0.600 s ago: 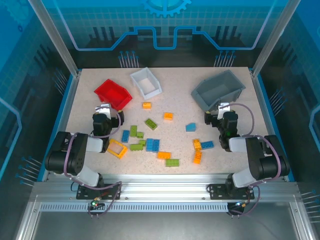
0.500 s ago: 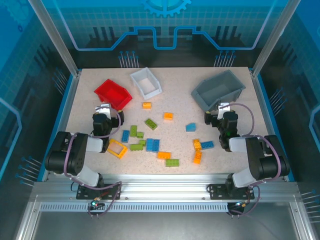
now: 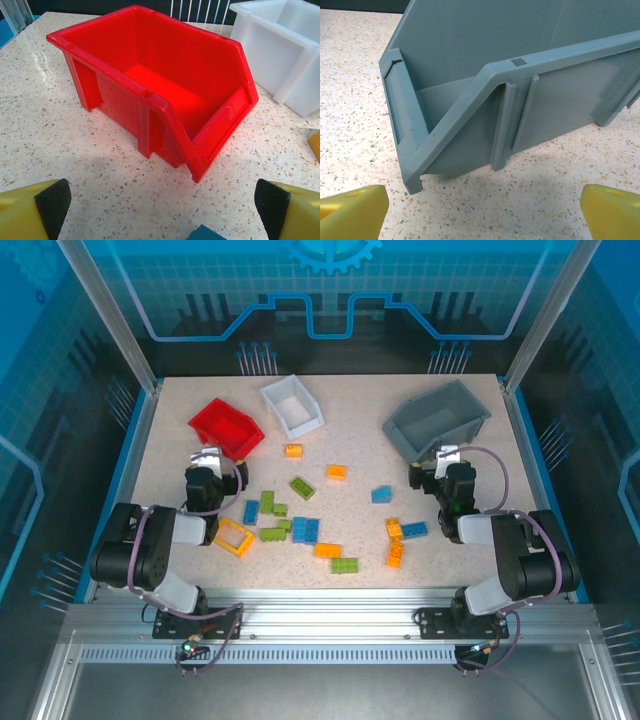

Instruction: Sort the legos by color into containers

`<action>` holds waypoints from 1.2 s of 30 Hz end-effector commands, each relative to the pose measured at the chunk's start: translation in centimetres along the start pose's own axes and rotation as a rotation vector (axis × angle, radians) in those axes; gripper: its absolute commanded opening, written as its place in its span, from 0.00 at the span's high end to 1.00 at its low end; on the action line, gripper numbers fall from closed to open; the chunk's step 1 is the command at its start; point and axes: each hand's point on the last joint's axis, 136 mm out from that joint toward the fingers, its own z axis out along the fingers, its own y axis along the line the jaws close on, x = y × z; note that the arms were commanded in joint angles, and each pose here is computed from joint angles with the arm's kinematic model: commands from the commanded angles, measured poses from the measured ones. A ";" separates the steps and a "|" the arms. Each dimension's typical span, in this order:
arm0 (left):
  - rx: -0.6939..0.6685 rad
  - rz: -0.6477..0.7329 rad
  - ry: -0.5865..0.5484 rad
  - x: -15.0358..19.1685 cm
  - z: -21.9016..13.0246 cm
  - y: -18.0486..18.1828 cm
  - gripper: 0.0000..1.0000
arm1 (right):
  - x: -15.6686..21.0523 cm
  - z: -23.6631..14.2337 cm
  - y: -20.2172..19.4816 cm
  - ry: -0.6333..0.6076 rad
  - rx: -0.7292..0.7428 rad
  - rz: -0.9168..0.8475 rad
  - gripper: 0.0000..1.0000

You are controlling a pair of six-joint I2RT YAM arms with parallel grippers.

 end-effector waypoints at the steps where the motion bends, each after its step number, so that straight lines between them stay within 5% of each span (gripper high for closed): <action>1: 0.013 -0.007 -0.030 -1.2 0.1 -0.1 0.01 | -0.7 0.3 -0.5 -0.013 0.016 -0.005 0.00; 7: -0.042 0.016 -0.110 -2.8 -1.9 0.3 0.01 | -1.6 -0.2 -0.6 -0.034 0.022 -0.007 0.00; 11: -0.036 0.029 -0.281 -10.2 -9.2 -2.3 0.01 | -9.5 -6.4 -0.6 -0.176 0.071 -0.008 0.00; 14: -0.053 -0.189 -0.235 -14.9 -13.3 -1.8 0.01 | -16.5 -12.5 0.1 -0.293 0.008 0.145 0.00; 17: -0.114 -0.448 -0.041 -14.7 -15.4 -0.7 0.01 | -16.6 -15.1 -1.4 -0.092 0.021 0.524 0.00; 18: -0.064 -0.491 -0.011 -15.0 -15.0 -1.3 0.01 | -16.4 -15.1 -0.3 -0.053 -0.064 0.521 0.00; 20: -0.030 -0.622 0.130 -14.9 -13.8 -1.3 0.01 | -18.7 -16.1 2.3 -0.050 -0.224 0.476 0.15; 24: -0.077 -0.663 0.431 -14.5 -9.1 -1.7 0.19 | -19.2 -16.8 6.0 0.049 -0.269 0.347 0.19; 29: -0.112 -0.675 0.597 -14.6 -1.4 -2.1 0.33 | -18.4 -15.7 13.4 0.192 -0.455 0.188 0.18; 36: -0.135 -0.672 0.702 -13.1 8.8 -2.5 0.31 | -17.0 -14.7 18.6 0.284 -0.571 0.126 0.17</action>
